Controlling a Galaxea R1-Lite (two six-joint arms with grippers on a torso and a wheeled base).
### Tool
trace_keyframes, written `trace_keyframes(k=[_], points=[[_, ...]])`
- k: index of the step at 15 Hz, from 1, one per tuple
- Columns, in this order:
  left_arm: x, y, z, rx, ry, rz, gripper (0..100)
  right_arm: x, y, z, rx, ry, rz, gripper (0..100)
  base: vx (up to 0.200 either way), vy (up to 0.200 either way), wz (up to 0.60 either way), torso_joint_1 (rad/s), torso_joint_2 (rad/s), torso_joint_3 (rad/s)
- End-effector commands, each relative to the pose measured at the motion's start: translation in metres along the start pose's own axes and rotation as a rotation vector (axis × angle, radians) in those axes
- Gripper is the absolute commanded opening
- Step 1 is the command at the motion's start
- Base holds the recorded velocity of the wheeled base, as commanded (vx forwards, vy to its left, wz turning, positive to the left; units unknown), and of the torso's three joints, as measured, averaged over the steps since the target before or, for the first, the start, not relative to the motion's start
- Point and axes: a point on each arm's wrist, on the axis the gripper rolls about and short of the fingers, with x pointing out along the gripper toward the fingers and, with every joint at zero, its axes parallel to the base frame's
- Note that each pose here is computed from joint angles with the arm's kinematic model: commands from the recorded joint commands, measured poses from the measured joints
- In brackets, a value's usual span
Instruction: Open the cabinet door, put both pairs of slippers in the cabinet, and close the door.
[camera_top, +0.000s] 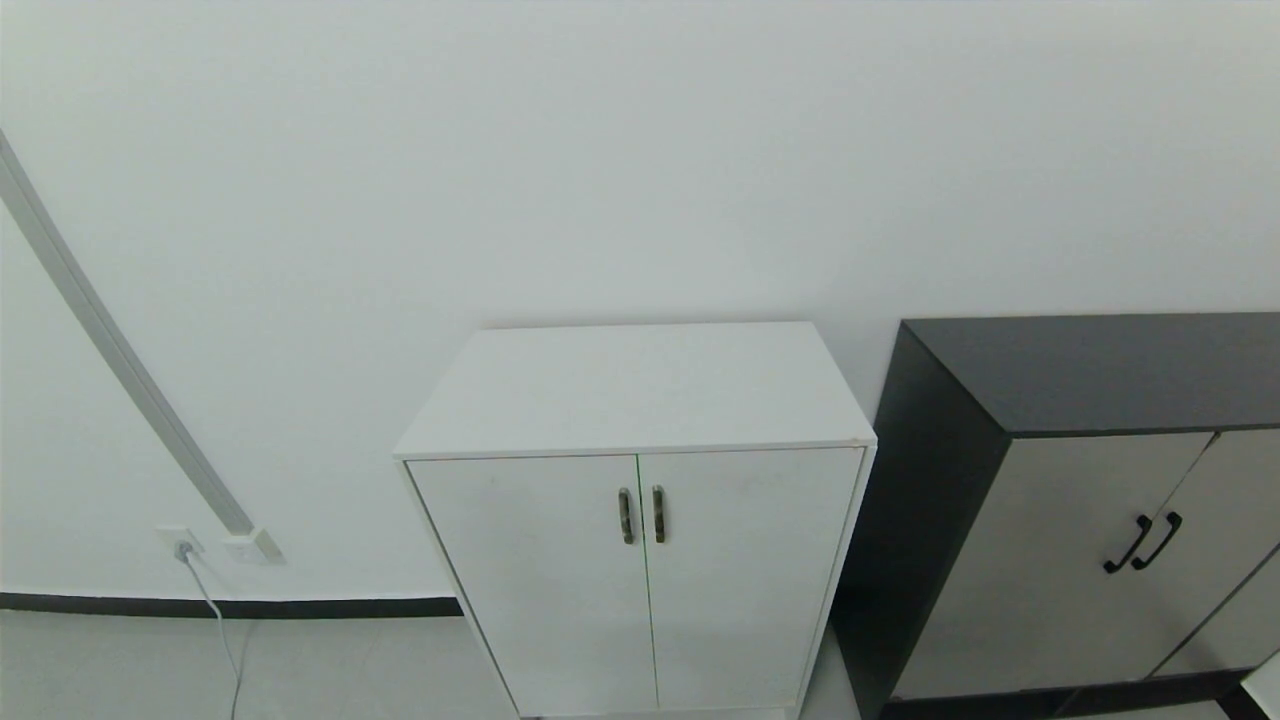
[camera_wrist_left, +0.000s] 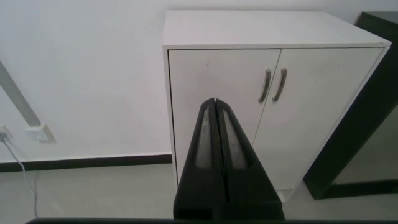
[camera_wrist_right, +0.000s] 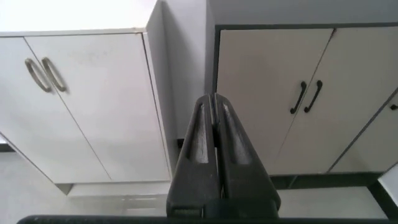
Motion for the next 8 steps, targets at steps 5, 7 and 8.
trace_keyframes(k=[5,7,8], points=[[0.0001,0.0000,0.0000,0.000,0.001,0.000,0,-0.0019,-0.0009,-0.0005,0.028,-0.027,-0.037,0,0.000,0.000,0.00,0.000,0.00,0.000],[0.0001,0.0000,0.0002,0.000,0.000,0.000,0,-0.0020,-0.0019,-0.0002,0.067,-0.031,-0.081,0,0.000,0.000,0.00,0.000,0.00,0.000],[0.0001,0.0000,0.0002,0.000,0.000,0.000,0,-0.0020,-0.0025,0.0000,0.095,-0.034,-0.105,0,0.000,0.000,0.00,0.000,0.00,0.000]])
